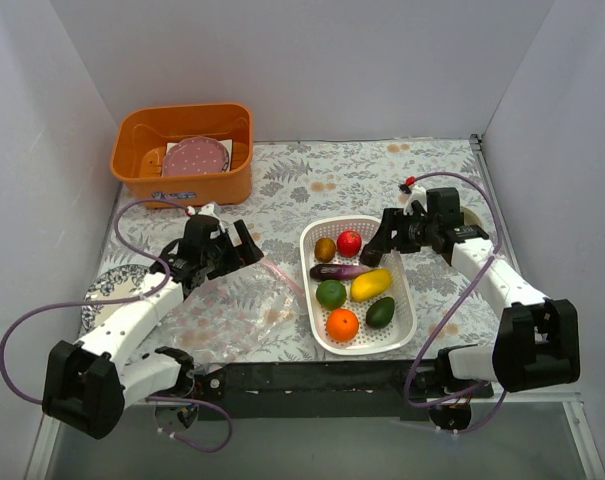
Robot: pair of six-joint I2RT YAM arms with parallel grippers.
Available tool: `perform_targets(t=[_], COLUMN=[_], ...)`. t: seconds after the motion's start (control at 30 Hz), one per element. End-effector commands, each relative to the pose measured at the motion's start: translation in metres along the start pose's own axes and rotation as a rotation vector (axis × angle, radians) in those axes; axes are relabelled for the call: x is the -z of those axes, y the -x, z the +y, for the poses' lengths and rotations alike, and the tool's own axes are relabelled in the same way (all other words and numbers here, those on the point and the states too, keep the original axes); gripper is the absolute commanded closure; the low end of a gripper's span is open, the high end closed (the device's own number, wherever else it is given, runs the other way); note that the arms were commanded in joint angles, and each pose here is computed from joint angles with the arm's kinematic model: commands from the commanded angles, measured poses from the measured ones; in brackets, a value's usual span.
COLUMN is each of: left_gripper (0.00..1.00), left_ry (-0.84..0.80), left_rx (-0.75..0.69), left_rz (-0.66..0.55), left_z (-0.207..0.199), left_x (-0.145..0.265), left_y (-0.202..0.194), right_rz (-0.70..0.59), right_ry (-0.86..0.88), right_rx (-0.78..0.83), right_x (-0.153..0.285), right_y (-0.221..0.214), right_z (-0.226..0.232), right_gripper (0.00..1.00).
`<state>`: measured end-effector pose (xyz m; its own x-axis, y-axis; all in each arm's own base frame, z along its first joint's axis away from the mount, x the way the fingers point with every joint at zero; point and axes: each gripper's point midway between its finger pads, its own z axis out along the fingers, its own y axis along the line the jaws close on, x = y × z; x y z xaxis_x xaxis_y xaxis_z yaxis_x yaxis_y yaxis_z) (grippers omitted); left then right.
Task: Place the food in the zip-top bag and seal the zipper
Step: Pick up the zipper food storage bag at the center of the board.
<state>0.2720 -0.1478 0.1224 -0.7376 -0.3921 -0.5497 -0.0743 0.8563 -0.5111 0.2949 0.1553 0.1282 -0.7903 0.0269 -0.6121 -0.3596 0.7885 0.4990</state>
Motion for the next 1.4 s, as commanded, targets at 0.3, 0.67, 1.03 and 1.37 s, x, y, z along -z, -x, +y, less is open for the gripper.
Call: perform_targets(t=[0.3,0.67,1.03,1.37], left_gripper=[0.02,0.02,0.96,0.39], left_ry=[0.099,0.189,0.188,0.128], left_rx=[-0.015,-0.021,-0.032,-0.065], left_rz=[0.132,0.205,0.234,0.166], left_z=[-0.003,-0.001,-0.001,-0.012], left_x=[-0.023,-0.057,-0.072,-0.057], left_y=[-0.022,-0.035,-0.042,-0.027], right_rz=[0.091,-0.005,-0.064,0.033], right_ry=[-0.273,-0.088,0.124,0.217], right_rx=[-0.006,0.079,0.125,0.123], right_x=[-0.022,-0.011,0.015,-0.001], right_y=[0.021,0.058,0.052,0.015], right_z=[-0.059,-0.013,0.052,0.08], right_gripper=[0.21,0.2,0.21,0.22])
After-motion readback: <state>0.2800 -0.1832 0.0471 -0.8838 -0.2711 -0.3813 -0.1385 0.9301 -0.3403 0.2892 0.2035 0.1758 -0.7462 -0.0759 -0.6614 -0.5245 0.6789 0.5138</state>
